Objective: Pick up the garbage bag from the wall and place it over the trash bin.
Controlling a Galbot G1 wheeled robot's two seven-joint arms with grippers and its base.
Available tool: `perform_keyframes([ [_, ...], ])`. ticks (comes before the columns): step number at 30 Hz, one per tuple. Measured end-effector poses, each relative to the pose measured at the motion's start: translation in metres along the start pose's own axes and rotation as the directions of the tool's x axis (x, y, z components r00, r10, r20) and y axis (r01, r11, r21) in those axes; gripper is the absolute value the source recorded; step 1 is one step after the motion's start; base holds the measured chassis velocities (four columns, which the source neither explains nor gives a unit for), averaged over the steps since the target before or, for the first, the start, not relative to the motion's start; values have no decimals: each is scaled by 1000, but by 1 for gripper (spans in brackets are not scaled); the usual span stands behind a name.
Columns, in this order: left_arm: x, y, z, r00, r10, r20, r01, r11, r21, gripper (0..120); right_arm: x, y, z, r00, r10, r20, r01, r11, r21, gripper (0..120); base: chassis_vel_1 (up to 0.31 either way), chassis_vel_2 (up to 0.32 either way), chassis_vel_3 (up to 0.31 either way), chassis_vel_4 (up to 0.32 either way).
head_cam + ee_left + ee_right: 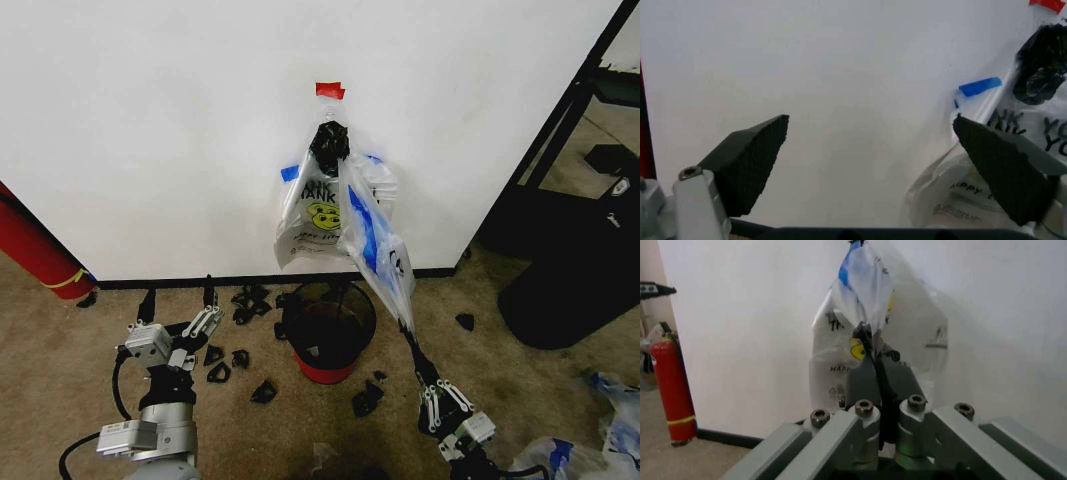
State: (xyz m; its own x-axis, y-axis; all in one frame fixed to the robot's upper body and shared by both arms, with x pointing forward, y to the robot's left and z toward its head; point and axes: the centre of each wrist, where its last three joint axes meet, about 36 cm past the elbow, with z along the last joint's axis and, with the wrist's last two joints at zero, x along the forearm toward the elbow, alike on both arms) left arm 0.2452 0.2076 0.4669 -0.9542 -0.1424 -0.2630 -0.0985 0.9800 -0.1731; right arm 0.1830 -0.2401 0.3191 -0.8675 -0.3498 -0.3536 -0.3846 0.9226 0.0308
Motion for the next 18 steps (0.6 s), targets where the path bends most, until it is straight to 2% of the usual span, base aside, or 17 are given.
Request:
perform_keyframes([
  [12, 2, -1, 7, 1000, -10, -11, 10, 1000, 0, 98, 19, 3, 13, 1000, 16, 3, -16, 1000, 24, 0, 0, 0, 0, 0],
  [15, 2, -2, 9, 1000, -13, -13, 13, 1000, 2, 98, 12, 4, 14, 999, 36, 3, -37, 999, 12, 0, 0, 0, 0, 0],
  [18, 1, -2, 10, 1000, -3, -14, 3, 1000, 2, 98, -15, 5, 7, 999, 34, 2, -34, 999, -17, 0, 0, 0, 0, 0],
])
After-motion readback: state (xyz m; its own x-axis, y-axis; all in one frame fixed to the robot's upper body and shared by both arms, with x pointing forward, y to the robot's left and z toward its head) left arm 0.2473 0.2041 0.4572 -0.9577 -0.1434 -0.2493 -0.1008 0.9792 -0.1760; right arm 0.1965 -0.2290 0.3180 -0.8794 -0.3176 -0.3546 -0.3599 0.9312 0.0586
